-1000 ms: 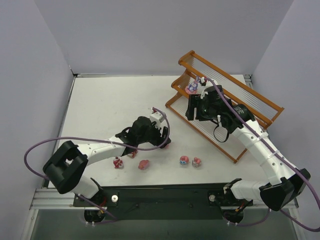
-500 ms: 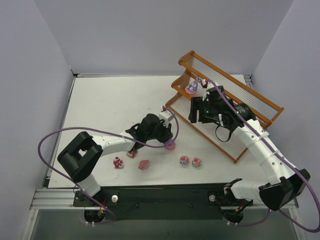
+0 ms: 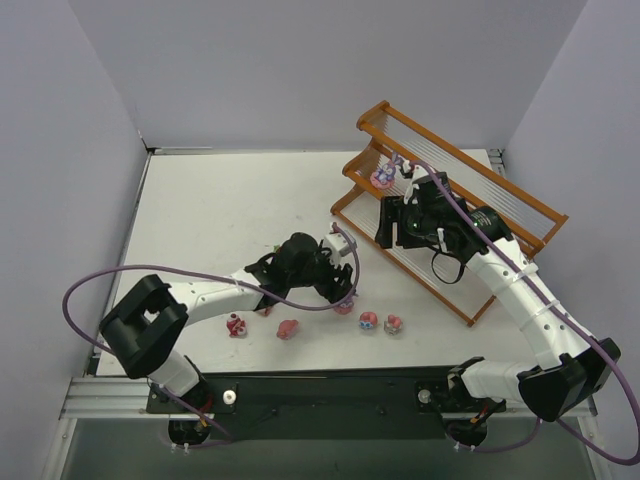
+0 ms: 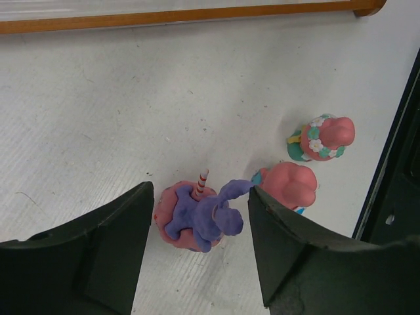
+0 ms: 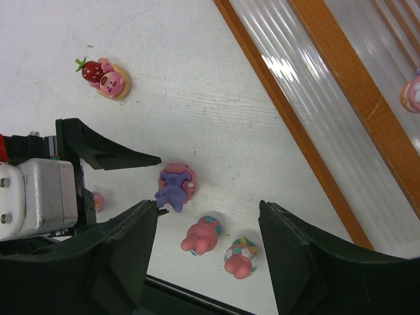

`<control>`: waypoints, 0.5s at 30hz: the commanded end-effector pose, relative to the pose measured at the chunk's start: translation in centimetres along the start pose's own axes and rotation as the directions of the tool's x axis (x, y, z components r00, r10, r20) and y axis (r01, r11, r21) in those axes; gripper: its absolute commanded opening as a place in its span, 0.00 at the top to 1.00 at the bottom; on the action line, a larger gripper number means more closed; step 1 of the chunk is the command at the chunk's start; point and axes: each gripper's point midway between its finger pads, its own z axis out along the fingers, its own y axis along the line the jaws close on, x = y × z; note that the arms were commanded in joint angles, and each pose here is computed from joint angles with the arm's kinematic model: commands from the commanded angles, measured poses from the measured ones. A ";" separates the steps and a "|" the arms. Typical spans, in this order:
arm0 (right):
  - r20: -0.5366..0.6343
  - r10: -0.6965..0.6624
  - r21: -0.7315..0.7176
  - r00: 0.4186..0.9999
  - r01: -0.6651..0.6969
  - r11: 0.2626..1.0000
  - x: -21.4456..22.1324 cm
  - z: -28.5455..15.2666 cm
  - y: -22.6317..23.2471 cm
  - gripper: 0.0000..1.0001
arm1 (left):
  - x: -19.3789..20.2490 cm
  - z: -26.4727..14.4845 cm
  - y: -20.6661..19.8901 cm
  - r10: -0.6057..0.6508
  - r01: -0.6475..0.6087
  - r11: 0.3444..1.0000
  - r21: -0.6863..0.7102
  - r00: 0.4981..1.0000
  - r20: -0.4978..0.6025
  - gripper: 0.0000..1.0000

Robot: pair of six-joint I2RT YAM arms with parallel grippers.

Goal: Place and organize the plastic toys onto the shelf

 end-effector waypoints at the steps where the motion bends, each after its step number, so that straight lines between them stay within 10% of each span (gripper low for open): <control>1: -0.052 -0.021 -0.071 0.998 0.017 0.997 1.5 -0.3 0.9 0.36 | -2.1 -1.6 -1.2 0.025 -0.026 0.999 0.027 0.998 0.058 0.29; 11: -0.020 -0.408 -0.427 0.913 0.361 0.829 7.4 0.8 8.0 0.34 | -7.1 -9.4 -0.6 0.019 0.014 0.991 -0.132 0.969 0.248 0.26; 15: -0.026 -0.387 -0.440 0.922 0.337 0.833 8.6 3.2 8.6 0.36 | -6.5 -15.3 6.5 0.011 0.173 0.827 -0.534 0.946 0.325 0.26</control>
